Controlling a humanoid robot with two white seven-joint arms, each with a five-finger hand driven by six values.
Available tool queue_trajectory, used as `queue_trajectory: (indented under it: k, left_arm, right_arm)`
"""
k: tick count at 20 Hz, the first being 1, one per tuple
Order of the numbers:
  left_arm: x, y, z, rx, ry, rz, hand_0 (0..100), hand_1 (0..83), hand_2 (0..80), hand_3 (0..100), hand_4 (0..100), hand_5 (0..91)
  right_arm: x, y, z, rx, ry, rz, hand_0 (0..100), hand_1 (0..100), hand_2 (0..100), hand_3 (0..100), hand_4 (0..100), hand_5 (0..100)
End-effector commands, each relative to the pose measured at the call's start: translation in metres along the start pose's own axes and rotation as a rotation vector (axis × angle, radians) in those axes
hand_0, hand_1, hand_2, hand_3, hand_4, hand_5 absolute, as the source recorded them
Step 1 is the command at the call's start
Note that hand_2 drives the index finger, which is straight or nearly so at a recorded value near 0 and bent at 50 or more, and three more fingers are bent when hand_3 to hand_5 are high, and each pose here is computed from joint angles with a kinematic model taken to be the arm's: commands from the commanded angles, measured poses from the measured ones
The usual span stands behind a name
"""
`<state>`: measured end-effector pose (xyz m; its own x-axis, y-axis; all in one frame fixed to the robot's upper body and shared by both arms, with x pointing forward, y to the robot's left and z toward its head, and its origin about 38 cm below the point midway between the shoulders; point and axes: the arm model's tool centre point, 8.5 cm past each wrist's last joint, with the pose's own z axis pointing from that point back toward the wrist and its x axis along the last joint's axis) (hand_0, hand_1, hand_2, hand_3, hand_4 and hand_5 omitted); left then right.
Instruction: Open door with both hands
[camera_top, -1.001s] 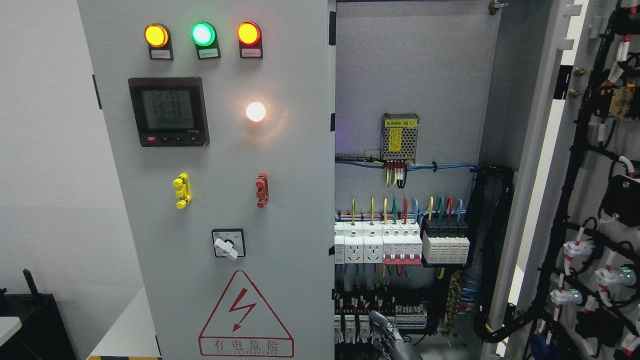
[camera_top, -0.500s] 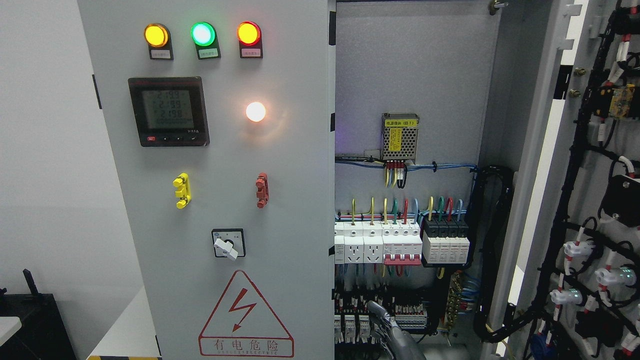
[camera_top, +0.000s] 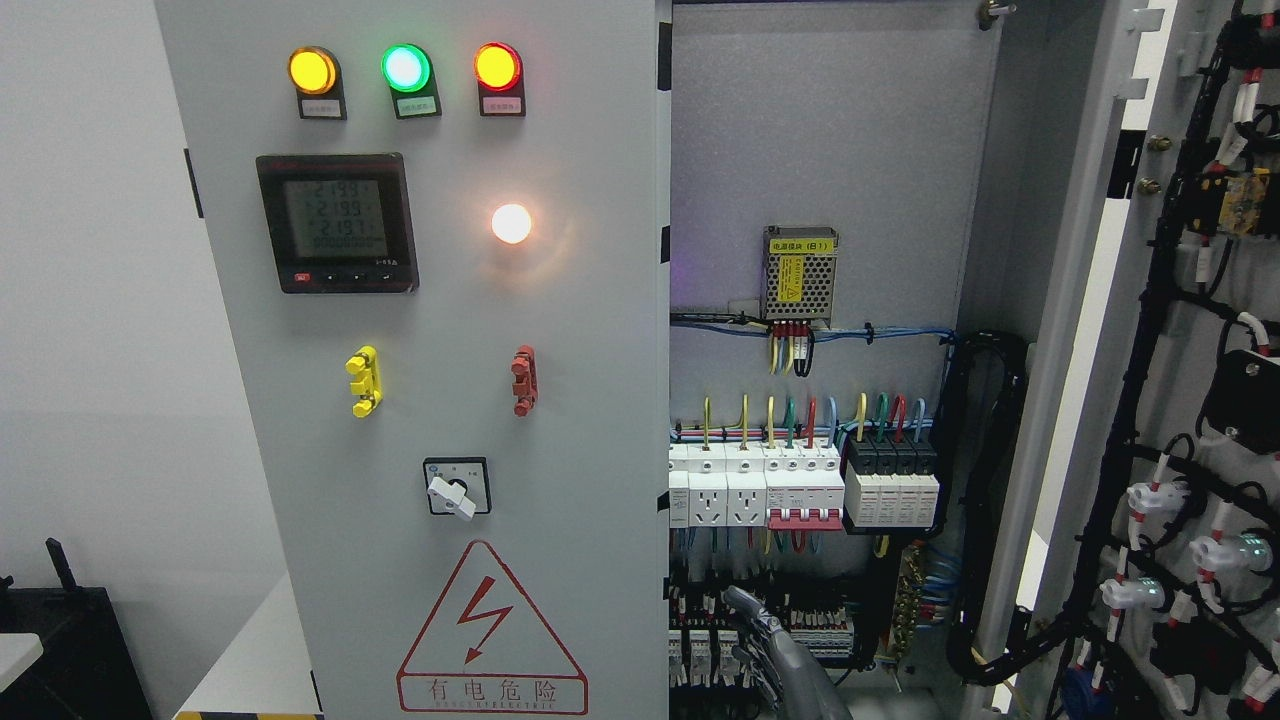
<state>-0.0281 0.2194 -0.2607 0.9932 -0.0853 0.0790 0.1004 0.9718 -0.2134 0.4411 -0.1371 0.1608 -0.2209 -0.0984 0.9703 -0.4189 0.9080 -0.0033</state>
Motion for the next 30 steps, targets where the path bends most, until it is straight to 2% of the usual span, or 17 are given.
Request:
queue_trajectory:
  k: [1,27,30]
  left_arm:
    - [0.006,0.0,-0.001,-0.003,-0.012,-0.028,0,0.0,0.0,0,3,0.0]
    - [0.006,0.0,-0.001,-0.003,-0.012,-0.028,0,0.0,0.0,0,3,0.0]
    - [0.006,0.0,-0.001,-0.003,-0.013,-0.027,0,0.0,0.0,0,3,0.0]
  right_arm:
    - [-0.003,0.005,-0.011,0.026,0.02,0.004,0,0,0,0,0,0]
    - [0.007,0.007,-0.034,0.059,0.028,-0.023,0,0,0,0,0,0]
    - [0.008,0.011,-0.035,0.108,0.029,-0.02,0,0,0,0,0,0]
